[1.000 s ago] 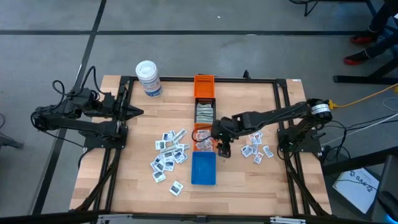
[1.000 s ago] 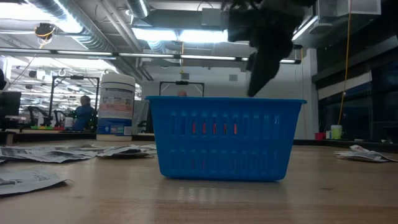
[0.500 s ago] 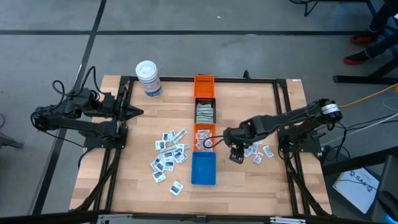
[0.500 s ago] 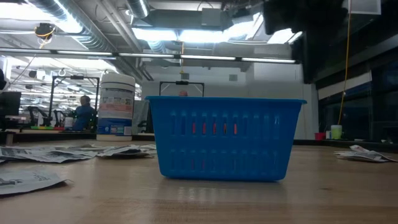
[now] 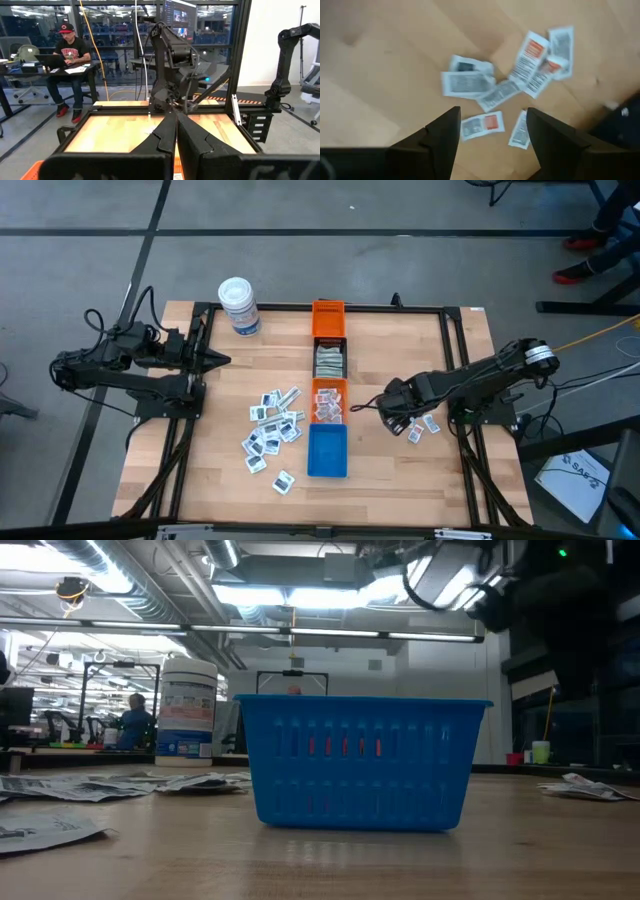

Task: Pick & Place First Aid Supplies
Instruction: Put the orange ointment pack into the bottom orange bin

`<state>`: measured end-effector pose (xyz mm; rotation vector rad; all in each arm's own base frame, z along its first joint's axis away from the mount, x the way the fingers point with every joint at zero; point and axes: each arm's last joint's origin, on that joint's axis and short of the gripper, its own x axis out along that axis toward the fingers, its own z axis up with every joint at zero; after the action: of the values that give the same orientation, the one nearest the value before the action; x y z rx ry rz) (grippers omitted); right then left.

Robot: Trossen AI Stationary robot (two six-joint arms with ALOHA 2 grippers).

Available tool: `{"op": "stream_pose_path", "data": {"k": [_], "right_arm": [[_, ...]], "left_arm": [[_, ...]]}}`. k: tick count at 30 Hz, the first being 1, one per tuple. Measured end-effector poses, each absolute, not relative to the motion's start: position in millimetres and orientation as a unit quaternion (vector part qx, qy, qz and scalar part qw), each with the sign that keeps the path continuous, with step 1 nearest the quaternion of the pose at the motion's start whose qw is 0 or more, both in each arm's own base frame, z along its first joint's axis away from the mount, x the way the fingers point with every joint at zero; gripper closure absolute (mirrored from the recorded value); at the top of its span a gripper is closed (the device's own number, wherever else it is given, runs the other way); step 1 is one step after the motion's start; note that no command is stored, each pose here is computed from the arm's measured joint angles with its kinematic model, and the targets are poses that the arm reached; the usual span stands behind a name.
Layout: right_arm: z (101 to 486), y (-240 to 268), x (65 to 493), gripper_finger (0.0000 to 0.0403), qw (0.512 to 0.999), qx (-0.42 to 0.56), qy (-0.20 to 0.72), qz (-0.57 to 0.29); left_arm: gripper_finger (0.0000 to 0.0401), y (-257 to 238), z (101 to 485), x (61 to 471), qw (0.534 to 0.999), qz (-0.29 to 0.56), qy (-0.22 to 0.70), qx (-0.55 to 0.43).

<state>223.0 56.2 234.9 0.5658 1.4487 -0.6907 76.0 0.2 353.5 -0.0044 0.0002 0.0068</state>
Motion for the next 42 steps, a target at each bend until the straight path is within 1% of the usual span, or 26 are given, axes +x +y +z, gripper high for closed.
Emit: {"op": "stream_pose_path", "data": {"k": [4, 7, 13, 19, 31, 38, 42], "right_arm": [[222.5, 49.9, 202.4, 0.0176, 0.643, 0.261, 0.632, -0.345], [212.6, 44.0, 192.4, 0.0176, 0.641, 0.267, 0.617, -0.370], [186.4, 29.5, 186.7, 0.0176, 0.646, 0.303, 0.587, -0.382], [163.1, 13.5, 181.1, 0.0176, 0.637, 0.321, 0.574, -0.402], [156.6, -5.0, 177.9, 0.0176, 0.638, 0.303, 0.566, -0.424], [144.9, -4.4, 174.4, 0.0176, 0.635, 0.327, 0.565, -0.413], [144.9, -4.7, 175.0, 0.0196, 0.636, 0.329, 0.559, -0.418]], "left_arm": [[0.0390, 0.2, 353.5, 76.1, 1.000, 0.003, 0.000, -0.002], [0.0388, 0.2, 353.5, 76.0, 1.000, 0.003, 0.000, -0.002], [0.0391, 0.2, 353.5, 76.1, 1.000, 0.003, 0.000, -0.002], [0.0388, 0.2, 353.5, 76.0, 1.000, 0.003, 0.000, -0.002], [0.0391, 0.2, 353.5, 76.1, 1.000, 0.003, 0.000, -0.002], [0.0389, 0.2, 353.5, 76.0, 1.000, 0.003, 0.000, -0.002], [0.0391, 0.2, 353.5, 76.1, 1.000, 0.003, 0.000, -0.002]]}}
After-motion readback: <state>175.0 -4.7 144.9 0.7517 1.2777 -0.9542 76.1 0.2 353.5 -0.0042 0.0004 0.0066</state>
